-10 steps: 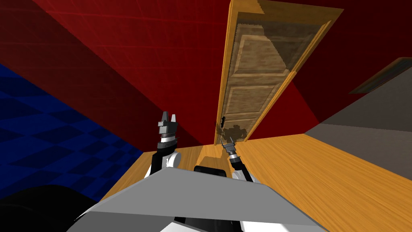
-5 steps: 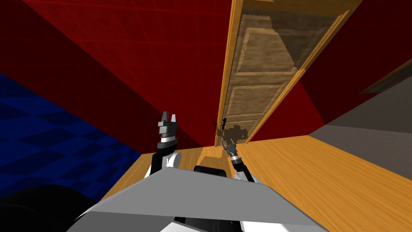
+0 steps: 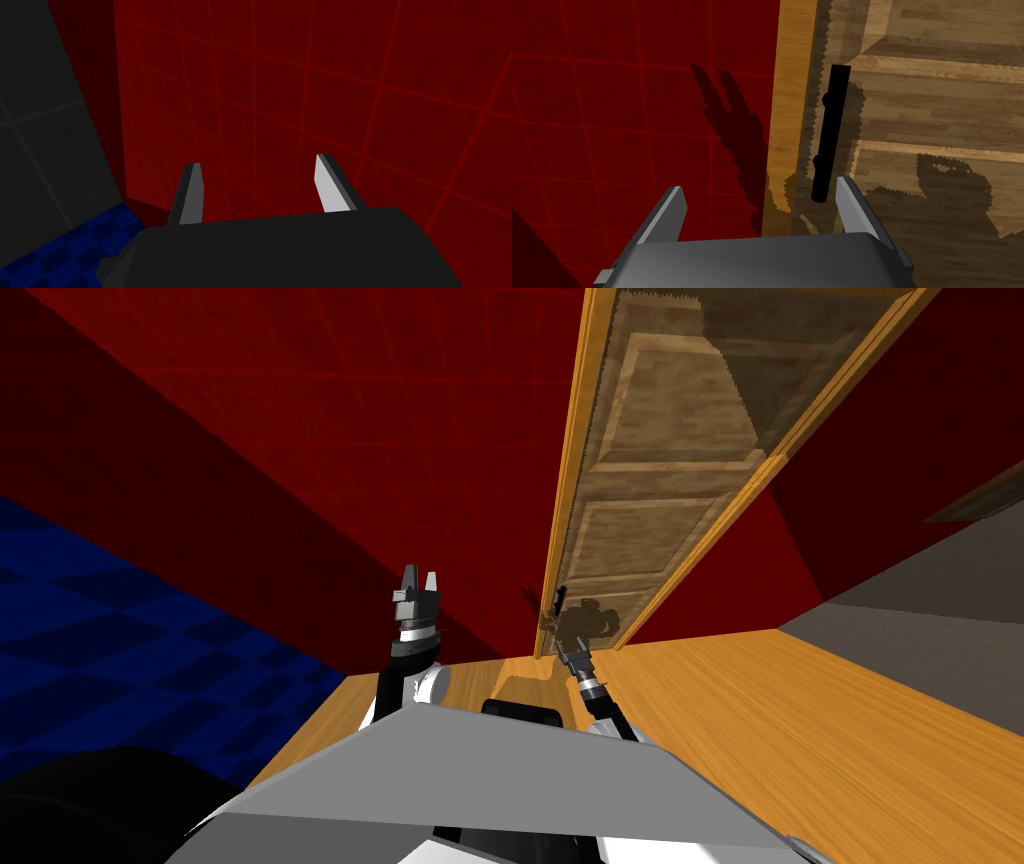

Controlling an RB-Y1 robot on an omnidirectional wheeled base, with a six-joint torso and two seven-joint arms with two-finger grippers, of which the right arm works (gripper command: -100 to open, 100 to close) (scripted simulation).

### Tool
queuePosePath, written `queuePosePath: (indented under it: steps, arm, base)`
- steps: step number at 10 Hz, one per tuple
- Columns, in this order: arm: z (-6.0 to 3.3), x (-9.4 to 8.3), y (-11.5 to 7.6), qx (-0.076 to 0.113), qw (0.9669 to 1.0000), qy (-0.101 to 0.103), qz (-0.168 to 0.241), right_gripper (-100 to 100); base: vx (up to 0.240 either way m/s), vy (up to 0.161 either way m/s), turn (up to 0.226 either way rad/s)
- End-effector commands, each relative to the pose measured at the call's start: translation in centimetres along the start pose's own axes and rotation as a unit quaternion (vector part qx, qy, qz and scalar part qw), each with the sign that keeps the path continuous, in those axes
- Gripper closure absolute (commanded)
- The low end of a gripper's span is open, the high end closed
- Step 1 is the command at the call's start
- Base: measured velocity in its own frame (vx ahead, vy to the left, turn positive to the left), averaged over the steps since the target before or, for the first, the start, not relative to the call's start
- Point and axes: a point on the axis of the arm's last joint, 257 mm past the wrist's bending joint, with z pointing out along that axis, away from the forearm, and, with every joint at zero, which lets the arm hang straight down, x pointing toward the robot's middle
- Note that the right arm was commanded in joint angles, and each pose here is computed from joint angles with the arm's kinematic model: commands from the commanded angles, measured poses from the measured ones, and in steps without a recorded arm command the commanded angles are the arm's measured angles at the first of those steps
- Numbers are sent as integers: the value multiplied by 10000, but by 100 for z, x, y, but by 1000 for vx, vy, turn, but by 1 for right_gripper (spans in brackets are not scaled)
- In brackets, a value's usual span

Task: Pull the door open

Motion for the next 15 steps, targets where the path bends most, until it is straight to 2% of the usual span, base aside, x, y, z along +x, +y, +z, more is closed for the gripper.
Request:
queuePosePath:
  steps: [1,5,10,11,15]
  arm:
    - [-36,-69,68,-12,9999,-82,95,-100]
    - [-112,-213,219,-52,9993,-248,264,-100]
    - [-244,-421,531,-169,9973,-501,503,-100]
    - [-244,-421,531,-169,9973,-501,503,-100]
    - [-333,-529,779,-280,9955,-644,630,-100]
  base:
    - [88,21,10]
    - [82,6,7]
    - [121,8,10]
    - [88,3,5]
    - [87,6,9]
